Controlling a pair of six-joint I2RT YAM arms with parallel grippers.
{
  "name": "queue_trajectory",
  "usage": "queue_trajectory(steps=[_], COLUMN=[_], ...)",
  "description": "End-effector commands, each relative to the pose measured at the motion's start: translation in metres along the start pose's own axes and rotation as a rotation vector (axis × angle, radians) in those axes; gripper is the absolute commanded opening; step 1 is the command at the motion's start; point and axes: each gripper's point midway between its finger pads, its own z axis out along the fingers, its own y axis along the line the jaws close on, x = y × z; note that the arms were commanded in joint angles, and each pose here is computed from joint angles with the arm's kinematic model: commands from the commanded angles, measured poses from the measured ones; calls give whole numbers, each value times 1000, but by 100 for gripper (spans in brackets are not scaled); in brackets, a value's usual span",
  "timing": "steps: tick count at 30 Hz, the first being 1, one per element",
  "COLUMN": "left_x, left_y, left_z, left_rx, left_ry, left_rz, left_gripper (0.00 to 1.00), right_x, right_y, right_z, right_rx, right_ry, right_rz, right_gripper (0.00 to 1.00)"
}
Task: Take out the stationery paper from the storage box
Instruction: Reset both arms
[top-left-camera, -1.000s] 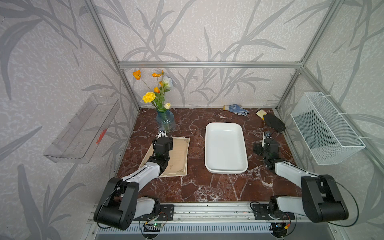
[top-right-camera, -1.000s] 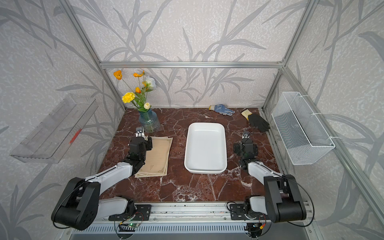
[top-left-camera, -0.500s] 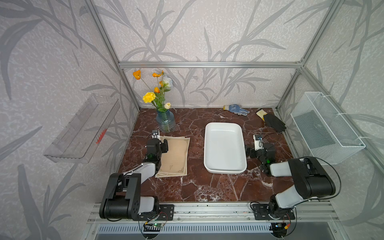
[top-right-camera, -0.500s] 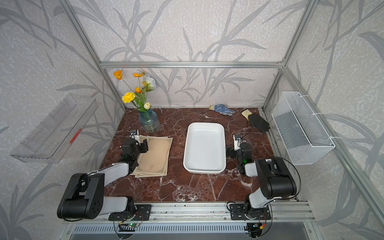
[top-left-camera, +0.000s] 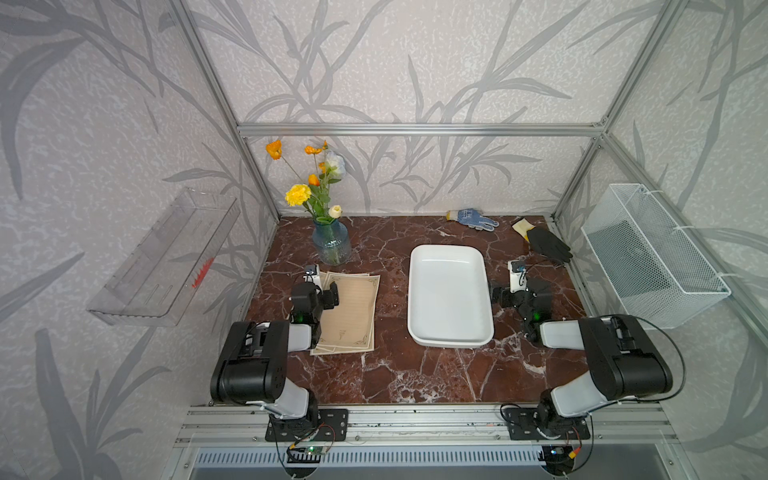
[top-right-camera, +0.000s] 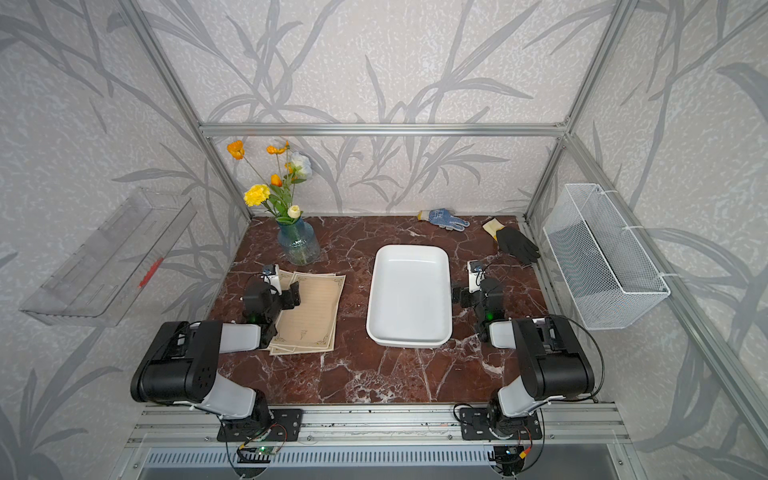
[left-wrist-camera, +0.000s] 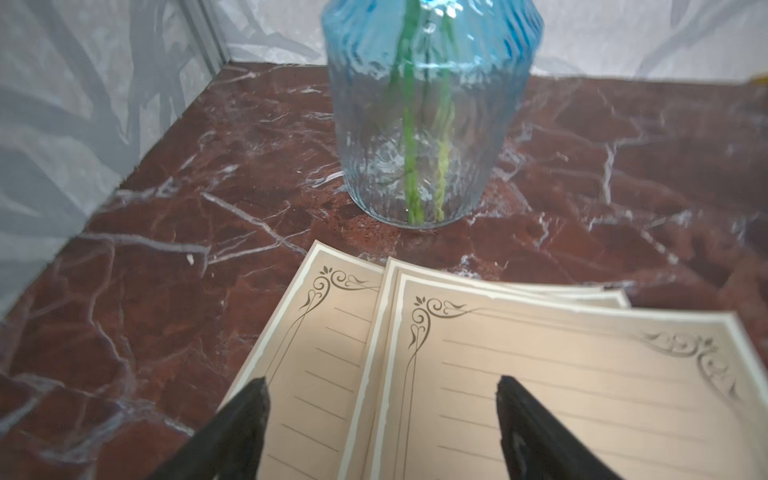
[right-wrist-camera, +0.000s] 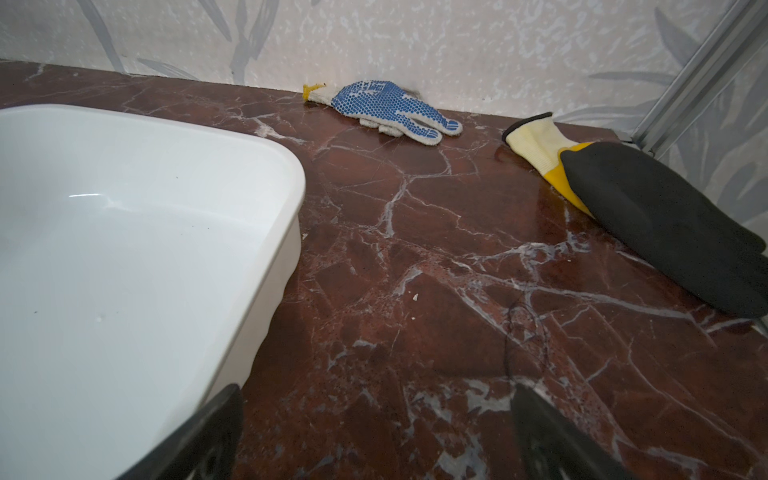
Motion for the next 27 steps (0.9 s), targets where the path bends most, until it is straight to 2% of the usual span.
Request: queue_trajectory(steps=[1,27], left_x=[-22,-23], left_y=[5,3], left_z=[3,3], left_rx=[-27,-11], left_ry=[-55,-58], left_rz=[-23,-19], left_gripper=[99,99], right_x=[-12,-12], right_y=[-4,-2], right_z=[0,1], right_rx=[13,4], right_ry=[-25,-19], right_rz=[4,-4], right_gripper=[99,99])
